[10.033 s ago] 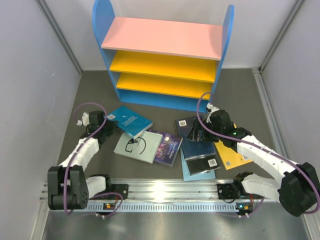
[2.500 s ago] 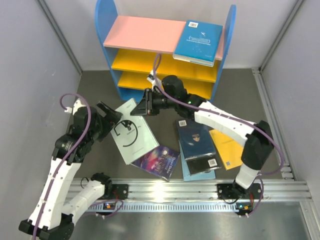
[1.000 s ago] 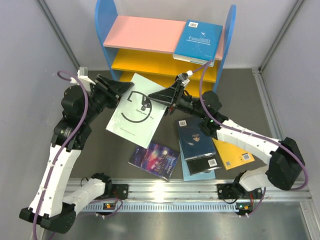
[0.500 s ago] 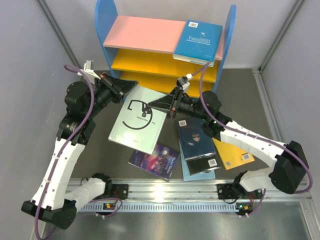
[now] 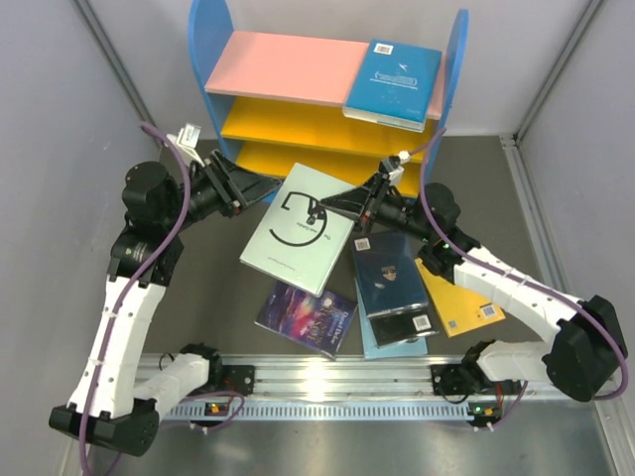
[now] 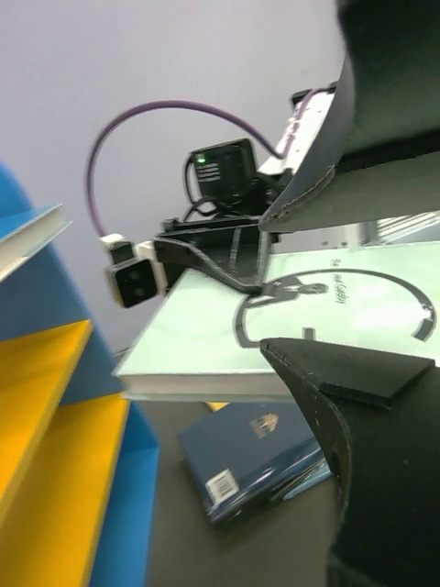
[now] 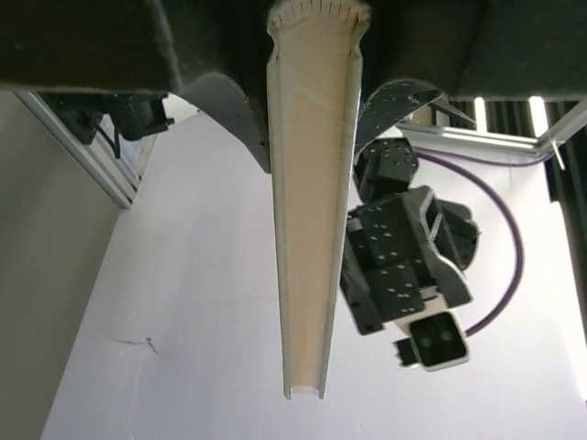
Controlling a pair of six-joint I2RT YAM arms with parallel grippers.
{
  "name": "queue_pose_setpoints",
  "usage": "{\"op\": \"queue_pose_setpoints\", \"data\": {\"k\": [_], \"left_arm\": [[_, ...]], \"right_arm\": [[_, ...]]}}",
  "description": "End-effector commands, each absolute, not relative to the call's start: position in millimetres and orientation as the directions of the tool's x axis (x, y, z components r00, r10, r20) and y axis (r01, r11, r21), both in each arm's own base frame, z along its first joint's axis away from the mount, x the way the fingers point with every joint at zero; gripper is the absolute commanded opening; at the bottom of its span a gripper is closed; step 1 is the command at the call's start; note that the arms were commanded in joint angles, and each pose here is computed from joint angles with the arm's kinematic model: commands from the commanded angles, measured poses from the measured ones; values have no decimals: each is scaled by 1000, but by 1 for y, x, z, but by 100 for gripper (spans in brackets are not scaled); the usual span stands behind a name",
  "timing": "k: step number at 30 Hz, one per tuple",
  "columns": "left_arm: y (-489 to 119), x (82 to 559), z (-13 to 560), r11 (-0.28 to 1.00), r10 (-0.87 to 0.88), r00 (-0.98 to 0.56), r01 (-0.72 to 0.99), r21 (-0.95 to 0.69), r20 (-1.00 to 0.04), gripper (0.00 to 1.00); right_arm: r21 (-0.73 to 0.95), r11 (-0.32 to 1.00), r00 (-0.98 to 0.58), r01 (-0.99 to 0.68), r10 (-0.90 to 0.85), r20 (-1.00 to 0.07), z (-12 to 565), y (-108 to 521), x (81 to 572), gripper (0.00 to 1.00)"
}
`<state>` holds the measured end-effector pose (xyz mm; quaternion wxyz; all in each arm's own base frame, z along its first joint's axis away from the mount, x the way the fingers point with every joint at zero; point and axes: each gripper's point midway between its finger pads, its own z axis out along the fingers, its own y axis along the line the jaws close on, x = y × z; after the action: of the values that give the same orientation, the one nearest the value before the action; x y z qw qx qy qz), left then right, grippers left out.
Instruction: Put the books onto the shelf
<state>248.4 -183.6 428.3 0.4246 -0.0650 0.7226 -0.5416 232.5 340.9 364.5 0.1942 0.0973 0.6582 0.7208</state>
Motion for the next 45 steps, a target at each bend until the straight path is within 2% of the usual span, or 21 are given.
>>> {"op": "queue_pose_setpoints", "data": {"k": [1,4,8,11,14,17,21,28,31,32,34,35,36,38,39,42,45], "left_arm": [[-201,227,430,298,-432,-709,470,-830,-557,55],[-208,218,420,254,-366,-771,455,-854,-520,56],[-205,219,409,302,-360,-763,449,-841,-536,62],[-205,221,403,313,-352,-769,440,-842,-533,63],[-196,227,384,433,-337,-765,392,-812,-549,69],[-175,241,366,597,-348,-720,323,-734,-600,65],[-168,248,351,652,-338,-729,274,-707,-595,63],[-177,244,326,630,-282,-799,263,-731,-530,67],[-190,234,328,538,-262,-825,306,-785,-501,71],[-202,224,353,420,-254,-819,385,-822,-514,72],[-210,215,355,313,-248,-845,393,-865,-474,71],[-213,206,370,242,-261,-859,383,-891,-440,69],[-215,202,383,184,-247,-835,458,-870,-492,62],[-216,196,385,156,-240,-839,463,-873,-488,53],[-216,192,385,151,-226,-843,465,-873,-488,32],[-216,188,383,149,-197,-848,470,-870,-491,3],[-216,186,386,145,-186,-839,492,-859,-512,0]], "right_arm": [[904,-267,-876,-334,441,-194,453,315,208,0],[891,-291,-876,-348,441,-197,460,315,207,0],[879,-320,-879,-352,437,-193,467,315,207,0],[872,-338,-881,-353,434,-188,470,315,205,0],[867,-346,-882,-359,428,-194,474,314,202,0],[862,-332,-876,-382,429,-223,476,313,199,0],[868,-307,-870,-389,431,-238,473,313,198,0],[861,-332,-873,-386,434,-224,475,313,200,0],[854,-350,-876,-386,430,-219,475,313,200,0],[846,-364,-876,-390,430,-219,477,312,199,0],[849,-369,-880,-379,427,-207,471,314,202,0],[847,-377,-882,-375,427,-200,471,314,202,0],[841,-386,-881,-379,429,-200,472,313,202,0],[843,-387,-882,-374,430,-194,469,315,205,0],[839,-390,-881,-379,431,-197,469,315,205,0],[839,-390,-879,-379,436,-194,468,316,208,0],[841,-390,-879,-375,439,-187,466,317,211,0]]}}
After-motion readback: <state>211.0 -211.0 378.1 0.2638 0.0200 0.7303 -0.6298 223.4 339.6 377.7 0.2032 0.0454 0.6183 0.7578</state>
